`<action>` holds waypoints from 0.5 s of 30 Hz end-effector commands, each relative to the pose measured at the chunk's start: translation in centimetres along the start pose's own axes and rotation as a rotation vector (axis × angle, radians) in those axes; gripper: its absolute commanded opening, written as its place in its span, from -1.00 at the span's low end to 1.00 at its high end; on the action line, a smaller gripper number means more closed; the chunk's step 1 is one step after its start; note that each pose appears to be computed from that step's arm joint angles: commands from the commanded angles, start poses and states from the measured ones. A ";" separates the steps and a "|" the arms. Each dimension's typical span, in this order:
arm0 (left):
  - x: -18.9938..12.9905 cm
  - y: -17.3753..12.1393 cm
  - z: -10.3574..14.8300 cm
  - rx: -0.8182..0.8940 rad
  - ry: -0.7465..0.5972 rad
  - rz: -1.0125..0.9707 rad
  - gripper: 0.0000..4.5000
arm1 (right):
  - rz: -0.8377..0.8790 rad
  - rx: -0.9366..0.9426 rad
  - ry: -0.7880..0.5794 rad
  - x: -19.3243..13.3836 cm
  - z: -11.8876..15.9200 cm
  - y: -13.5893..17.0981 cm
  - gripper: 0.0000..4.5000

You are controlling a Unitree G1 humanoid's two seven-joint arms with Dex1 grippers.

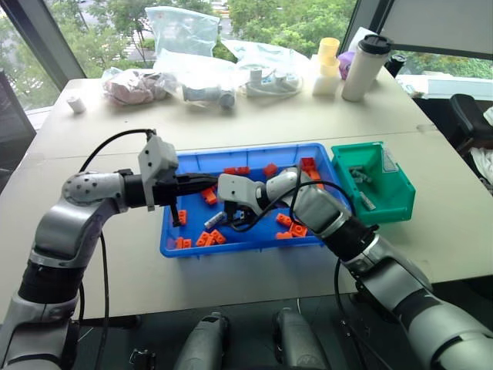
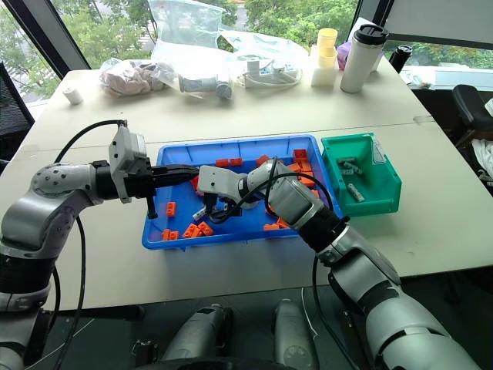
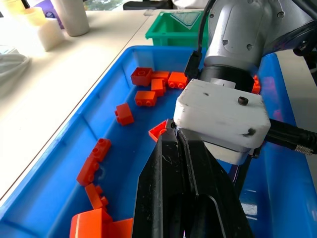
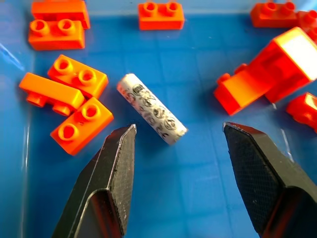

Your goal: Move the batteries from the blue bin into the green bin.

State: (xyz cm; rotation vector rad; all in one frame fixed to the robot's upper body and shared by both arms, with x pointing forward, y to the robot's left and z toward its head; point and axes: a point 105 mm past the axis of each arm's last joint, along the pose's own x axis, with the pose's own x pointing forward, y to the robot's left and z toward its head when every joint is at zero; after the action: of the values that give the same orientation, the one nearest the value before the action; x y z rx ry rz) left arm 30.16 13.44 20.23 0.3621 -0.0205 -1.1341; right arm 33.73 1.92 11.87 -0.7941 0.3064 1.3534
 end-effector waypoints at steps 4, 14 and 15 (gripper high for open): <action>-1.4 0.7 1.5 0.066 -0.017 0.060 -1.00 | 0.065 -0.062 -0.009 1.3 0.8 0.0 0.25; -1.6 0.4 1.6 0.066 -0.017 0.076 -1.00 | 0.077 -0.059 0.004 1.3 0.3 0.0 -0.98; -1.5 0.4 1.6 0.065 -0.017 0.075 -1.00 | 0.047 -0.055 -0.004 0.8 0.6 -0.4 -0.98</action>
State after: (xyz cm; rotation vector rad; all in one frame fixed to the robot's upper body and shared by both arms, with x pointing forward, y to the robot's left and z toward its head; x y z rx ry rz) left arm 29.93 14.37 20.80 0.3814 -0.0365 -1.0769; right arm 33.67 3.17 10.64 -0.8273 0.3242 1.4566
